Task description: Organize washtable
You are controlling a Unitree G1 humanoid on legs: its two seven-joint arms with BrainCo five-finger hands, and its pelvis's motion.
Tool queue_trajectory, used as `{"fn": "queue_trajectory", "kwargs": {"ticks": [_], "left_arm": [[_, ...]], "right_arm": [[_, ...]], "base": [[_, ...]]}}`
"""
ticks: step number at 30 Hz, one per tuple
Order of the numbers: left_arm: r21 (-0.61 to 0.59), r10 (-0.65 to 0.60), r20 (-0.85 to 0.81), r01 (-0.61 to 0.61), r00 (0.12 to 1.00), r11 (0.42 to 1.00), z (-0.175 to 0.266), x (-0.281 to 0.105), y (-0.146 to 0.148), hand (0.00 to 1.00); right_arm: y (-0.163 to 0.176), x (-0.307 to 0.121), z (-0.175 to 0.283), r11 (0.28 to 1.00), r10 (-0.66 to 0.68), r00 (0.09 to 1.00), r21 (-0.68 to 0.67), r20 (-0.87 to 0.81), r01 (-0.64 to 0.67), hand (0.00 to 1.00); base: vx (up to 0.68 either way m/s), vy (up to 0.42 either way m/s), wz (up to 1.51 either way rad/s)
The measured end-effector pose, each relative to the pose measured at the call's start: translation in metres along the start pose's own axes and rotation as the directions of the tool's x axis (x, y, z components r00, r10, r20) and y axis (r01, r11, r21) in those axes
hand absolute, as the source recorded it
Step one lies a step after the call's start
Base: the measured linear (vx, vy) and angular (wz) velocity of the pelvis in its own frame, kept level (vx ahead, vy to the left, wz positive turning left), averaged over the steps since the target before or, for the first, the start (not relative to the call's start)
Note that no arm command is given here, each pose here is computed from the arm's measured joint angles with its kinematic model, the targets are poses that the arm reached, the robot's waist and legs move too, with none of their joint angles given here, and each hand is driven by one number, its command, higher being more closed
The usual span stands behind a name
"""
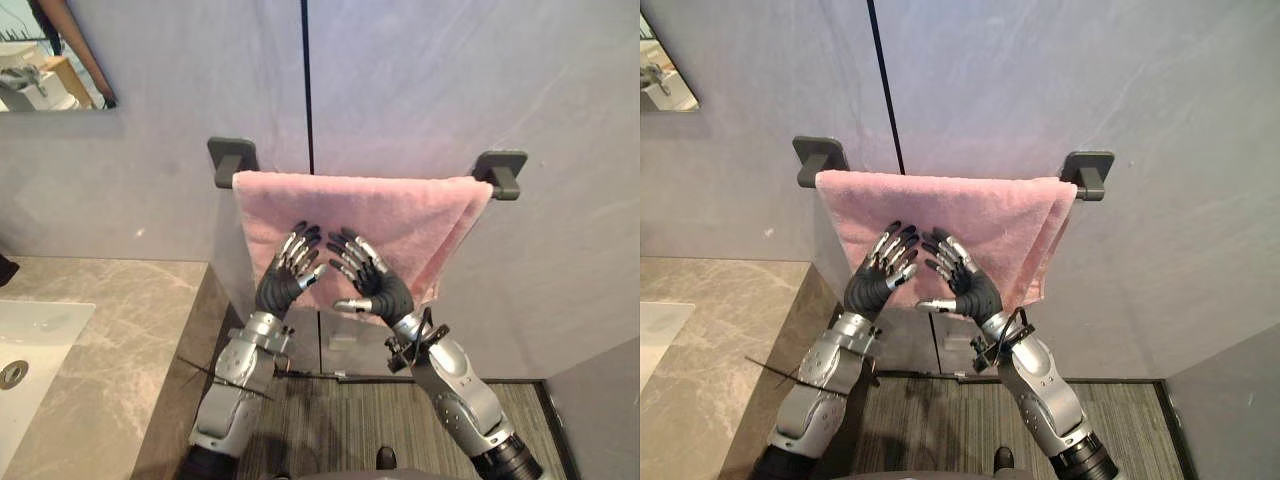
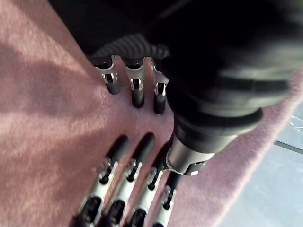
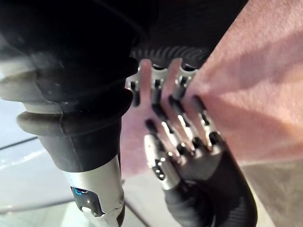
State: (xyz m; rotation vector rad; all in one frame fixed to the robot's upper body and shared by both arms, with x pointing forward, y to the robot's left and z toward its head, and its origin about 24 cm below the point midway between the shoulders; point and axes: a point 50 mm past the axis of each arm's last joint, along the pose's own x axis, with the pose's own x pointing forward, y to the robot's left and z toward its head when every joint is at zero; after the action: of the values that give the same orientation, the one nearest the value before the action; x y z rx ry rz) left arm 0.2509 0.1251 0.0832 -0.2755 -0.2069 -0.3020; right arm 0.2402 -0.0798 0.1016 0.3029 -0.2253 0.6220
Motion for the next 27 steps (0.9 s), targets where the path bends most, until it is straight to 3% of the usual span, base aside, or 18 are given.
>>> {"fn": "queue_trajectory", "kwargs": {"ticks": [4,14,23,27], "left_arm": [[0.08,0.089,0.036,-0.091,0.995,0.993,0.009,0.01,0.017,0.0],[0.055,0.197,0.048,-0.2,0.979,0.978,0.008,0.011,0.033,0.0],[0.052,0.306,0.01,-0.306,0.952,0.951,-0.002,-0.002,0.051,0.0],[0.046,0.39,-0.101,-0.388,0.915,0.921,-0.029,-0.027,0.06,0.0]], "right_arm": [[-0.01,0.007,0.013,0.997,-0.043,0.998,-0.069,0.044,0.046,0.0],[-0.019,0.001,0.004,0.993,-0.106,0.994,-0.045,0.02,0.107,0.0],[-0.021,-0.038,-0.033,0.981,-0.193,0.971,0.001,-0.139,0.195,0.0],[-0.024,-0.066,-0.065,0.964,-0.251,0.922,0.014,-0.295,0.267,0.0]], "base": [[0.01,-0.002,0.0],[-0.01,-0.002,0.0],[-0.05,-0.01,-0.01],[-0.01,-0.003,0.0]]}}
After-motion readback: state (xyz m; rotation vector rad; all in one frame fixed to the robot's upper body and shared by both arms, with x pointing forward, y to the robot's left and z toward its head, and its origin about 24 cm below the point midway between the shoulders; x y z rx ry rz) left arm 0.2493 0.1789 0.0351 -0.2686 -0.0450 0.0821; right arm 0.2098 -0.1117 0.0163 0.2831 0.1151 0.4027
